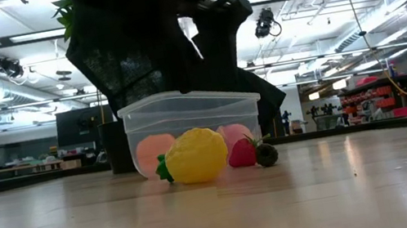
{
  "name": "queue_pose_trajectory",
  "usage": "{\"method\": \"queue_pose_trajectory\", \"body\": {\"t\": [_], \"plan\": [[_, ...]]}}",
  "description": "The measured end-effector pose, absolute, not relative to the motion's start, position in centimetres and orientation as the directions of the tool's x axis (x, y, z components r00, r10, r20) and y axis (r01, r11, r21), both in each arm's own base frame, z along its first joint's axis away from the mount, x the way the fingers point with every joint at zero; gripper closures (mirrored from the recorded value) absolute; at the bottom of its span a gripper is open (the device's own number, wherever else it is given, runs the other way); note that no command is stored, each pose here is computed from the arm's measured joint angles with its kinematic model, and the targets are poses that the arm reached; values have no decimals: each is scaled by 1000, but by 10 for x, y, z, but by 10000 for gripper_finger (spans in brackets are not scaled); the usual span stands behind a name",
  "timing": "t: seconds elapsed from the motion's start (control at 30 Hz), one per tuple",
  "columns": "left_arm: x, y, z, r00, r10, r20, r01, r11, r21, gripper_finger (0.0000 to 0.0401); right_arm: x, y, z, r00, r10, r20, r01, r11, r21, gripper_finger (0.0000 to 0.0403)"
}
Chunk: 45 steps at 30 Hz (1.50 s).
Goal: Pick and placing Produce into tupperware
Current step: Put the yellow pineapple into the transparent bin
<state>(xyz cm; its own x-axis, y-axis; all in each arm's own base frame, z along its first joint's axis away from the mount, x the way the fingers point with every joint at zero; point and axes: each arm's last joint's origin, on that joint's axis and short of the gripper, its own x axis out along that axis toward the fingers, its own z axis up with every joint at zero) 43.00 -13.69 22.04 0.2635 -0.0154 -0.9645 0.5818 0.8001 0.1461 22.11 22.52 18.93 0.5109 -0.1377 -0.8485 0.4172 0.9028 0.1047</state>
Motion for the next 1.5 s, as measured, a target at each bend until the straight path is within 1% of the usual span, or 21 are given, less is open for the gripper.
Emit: {"method": "queue_pose_trajectory", "body": {"t": [0.1,0.17,0.23,0.37,0.43,0.63,0.77,0.83,0.9,1.17,1.5], "plan": [[433,-138,215,264,-14,-965,629,761,161,54,223,224,189,508,-138,-850,432,894,114,258],[434,-138,207,240,-6,-971,648,746,155,51,223,224,189,509,-135,-850,441,889,122,258],[436,-139,199,232,-2,-973,653,742,154,52,223,224,189,510,-134,-850,444,887,127,258],[439,-139,183,203,64,-977,629,756,181,54,223,225,190,515,-128,-848,446,884,137,258],[439,-138,178,190,76,-979,628,757,181,55,224,225,190,518,-126,-846,446,884,141,258],[439,-140,177,194,76,-978,636,749,185,55,224,225,190,518,-126,-846,445,885,141,258],[436,-142,176,160,53,-986,643,752,145,55,224,225,190,518,-125,-846,439,888,137,258],[436,-143,176,167,50,-985,628,765,145,55,224,225,190,518,-125,-846,440,887,138,258],[437,-144,174,167,50,-985,622,770,144,55,224,225,190,518,-125,-846,439,888,137,258],[436,-146,157,108,69,-992,614,780,121,55,224,225,190,518,-125,-846,438,888,137,259],[437,-148,157,126,62,-990,613,780,127,61,224,225,190,520,-123,-845,438,888,140,259]]}}
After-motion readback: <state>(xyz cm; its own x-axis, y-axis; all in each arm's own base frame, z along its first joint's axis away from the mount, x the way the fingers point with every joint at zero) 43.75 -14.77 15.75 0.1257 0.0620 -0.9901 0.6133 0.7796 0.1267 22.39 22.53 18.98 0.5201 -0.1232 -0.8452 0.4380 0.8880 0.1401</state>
